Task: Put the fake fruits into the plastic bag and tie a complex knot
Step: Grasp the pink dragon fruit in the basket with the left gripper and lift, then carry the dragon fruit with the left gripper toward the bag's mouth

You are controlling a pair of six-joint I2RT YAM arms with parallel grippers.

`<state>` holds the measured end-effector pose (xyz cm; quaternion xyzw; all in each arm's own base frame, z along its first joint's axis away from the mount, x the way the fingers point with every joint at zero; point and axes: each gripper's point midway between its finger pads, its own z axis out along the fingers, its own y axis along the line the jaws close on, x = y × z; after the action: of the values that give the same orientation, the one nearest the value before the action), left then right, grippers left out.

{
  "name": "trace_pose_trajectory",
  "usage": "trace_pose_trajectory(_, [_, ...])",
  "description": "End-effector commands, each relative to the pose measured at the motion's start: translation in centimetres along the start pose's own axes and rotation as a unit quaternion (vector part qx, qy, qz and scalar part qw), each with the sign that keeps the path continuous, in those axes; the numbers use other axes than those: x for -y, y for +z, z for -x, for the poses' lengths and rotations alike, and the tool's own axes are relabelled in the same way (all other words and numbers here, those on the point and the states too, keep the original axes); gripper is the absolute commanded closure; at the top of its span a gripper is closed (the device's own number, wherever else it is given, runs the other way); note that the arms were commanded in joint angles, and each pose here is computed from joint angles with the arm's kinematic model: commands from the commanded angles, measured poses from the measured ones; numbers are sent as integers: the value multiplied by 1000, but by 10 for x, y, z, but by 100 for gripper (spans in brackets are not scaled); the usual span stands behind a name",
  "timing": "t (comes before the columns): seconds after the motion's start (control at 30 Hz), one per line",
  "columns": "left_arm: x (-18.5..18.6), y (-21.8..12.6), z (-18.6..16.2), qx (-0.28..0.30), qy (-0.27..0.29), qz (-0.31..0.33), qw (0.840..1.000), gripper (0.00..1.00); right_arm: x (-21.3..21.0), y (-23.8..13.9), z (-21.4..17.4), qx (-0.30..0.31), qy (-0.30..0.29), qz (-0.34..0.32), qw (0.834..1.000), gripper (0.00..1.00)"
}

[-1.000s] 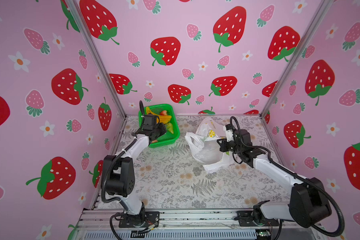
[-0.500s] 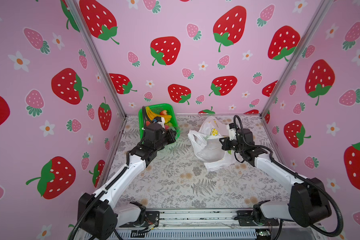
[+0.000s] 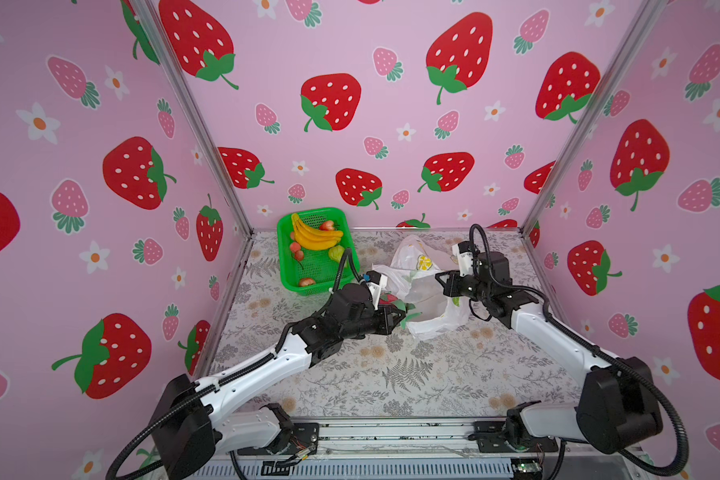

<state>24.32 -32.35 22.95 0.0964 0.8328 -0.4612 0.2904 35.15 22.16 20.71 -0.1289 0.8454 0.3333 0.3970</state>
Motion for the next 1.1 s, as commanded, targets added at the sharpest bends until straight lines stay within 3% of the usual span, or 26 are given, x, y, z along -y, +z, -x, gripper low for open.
trace_pose_trajectory(0.0, [47,3,30,41,14,-91,995,100,-13,-5,1,0,12,34,999,100])
trace_pose_trajectory(0.47, [73,45,26,-6,-45,-173,984,100,-32,-11,3,-3,33,81,996,100])
trace_pose_trajectory(0.77, [90,40,15,-20,-44,-186,981,100,3,-8,12,0,10,-29,1000,100])
trace_pose_trajectory(1.07, [111,36,7,-31,-41,-221,974,100,-2,-2,10,-14,12,-8,1000,100])
